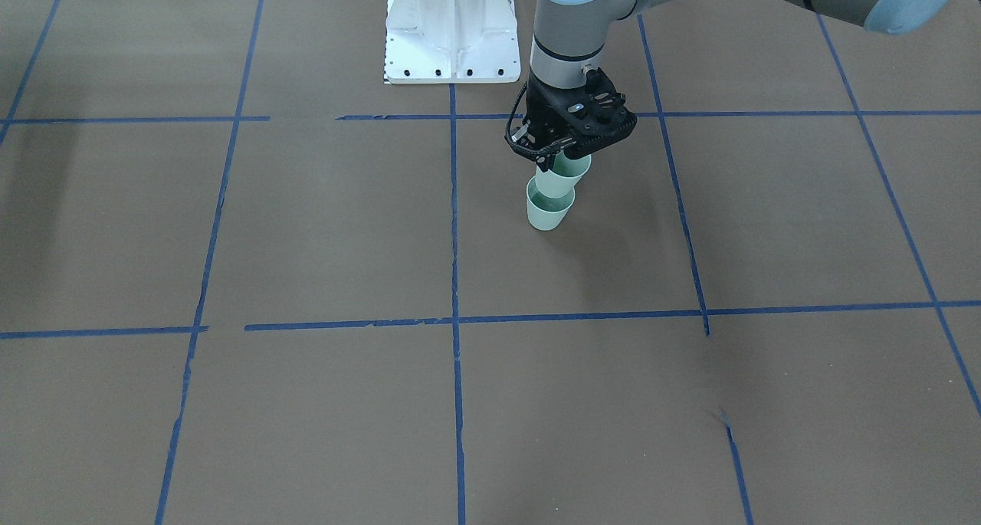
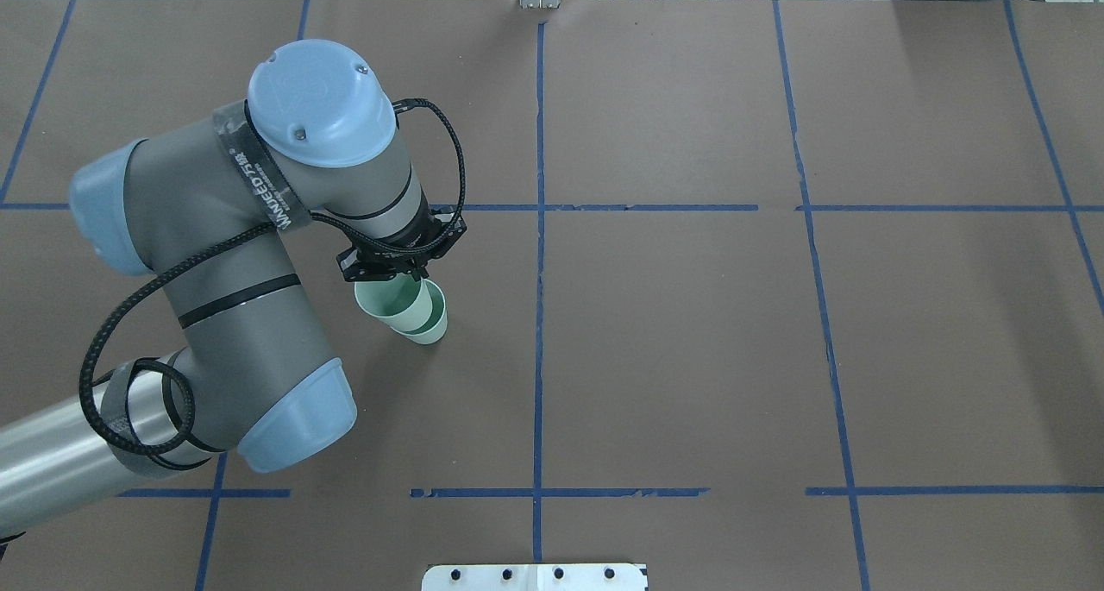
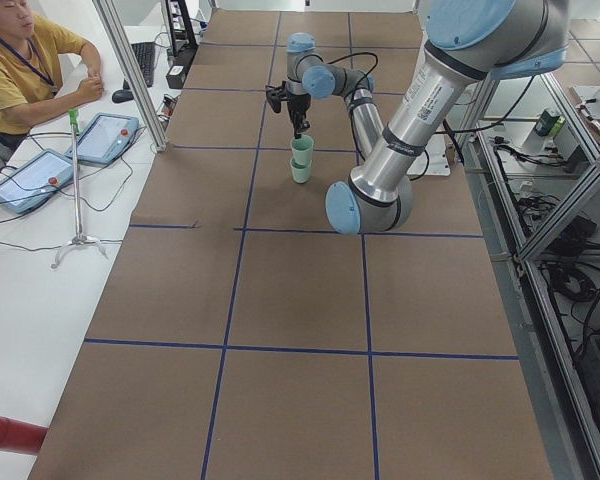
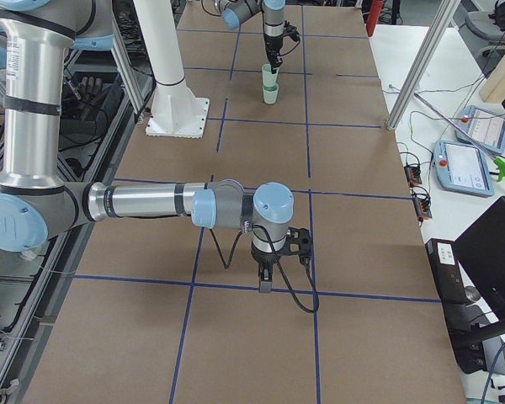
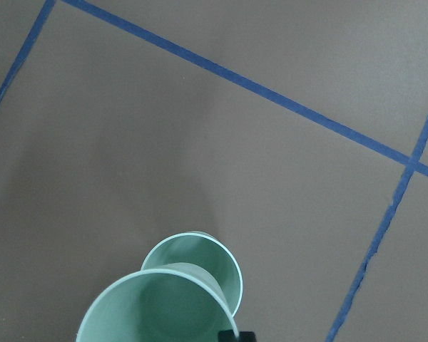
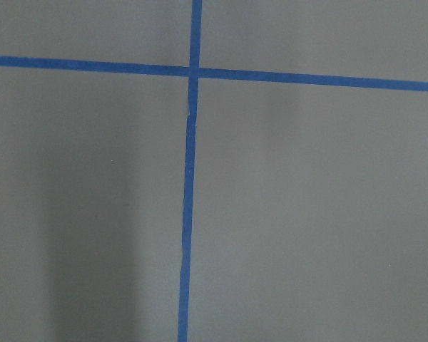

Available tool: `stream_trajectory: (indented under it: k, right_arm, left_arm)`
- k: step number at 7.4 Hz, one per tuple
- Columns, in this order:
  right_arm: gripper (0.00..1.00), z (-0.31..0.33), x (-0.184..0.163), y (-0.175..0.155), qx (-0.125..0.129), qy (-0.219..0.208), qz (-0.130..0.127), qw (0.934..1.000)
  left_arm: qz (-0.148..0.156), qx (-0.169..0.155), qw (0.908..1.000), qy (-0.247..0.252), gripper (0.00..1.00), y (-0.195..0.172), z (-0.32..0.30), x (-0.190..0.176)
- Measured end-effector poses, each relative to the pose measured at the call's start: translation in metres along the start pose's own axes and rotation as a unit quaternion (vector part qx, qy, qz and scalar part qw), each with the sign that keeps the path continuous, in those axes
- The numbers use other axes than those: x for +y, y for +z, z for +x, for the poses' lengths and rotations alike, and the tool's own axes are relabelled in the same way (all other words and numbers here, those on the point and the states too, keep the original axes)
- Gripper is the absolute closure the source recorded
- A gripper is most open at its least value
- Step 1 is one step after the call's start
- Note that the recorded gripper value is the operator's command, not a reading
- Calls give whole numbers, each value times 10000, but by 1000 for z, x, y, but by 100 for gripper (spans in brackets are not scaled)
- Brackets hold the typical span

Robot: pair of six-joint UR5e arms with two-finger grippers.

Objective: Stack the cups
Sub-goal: 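Lower the held cup into the middle cup and open the left gripper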

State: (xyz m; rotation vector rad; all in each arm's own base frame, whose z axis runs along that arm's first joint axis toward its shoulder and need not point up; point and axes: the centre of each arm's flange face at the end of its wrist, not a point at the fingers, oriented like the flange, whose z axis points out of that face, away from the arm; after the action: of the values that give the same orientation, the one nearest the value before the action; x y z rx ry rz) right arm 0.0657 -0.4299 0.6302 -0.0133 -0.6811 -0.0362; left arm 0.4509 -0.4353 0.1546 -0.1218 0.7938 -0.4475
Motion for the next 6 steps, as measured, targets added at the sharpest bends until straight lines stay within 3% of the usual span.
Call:
stream_trajectory:
  k: [1, 2, 3, 6]
  right_arm:
    - [0, 0, 0, 0, 0, 0, 0, 10000]
    - [0, 0, 0, 0, 0, 0, 0, 10000]
    - [0, 0, 0, 0, 0, 0, 0, 10000]
    - [0, 0, 0, 0, 0, -1, -4, 10000]
  left_arm:
    - [-1, -4, 10000, -1, 54, 0, 1, 0]
    - [0, -4, 10000, 1, 17, 1, 1, 0]
    - [29, -4, 10000, 6, 2, 1, 1, -1]
    - [214, -20, 9998, 24, 1, 2, -2, -6]
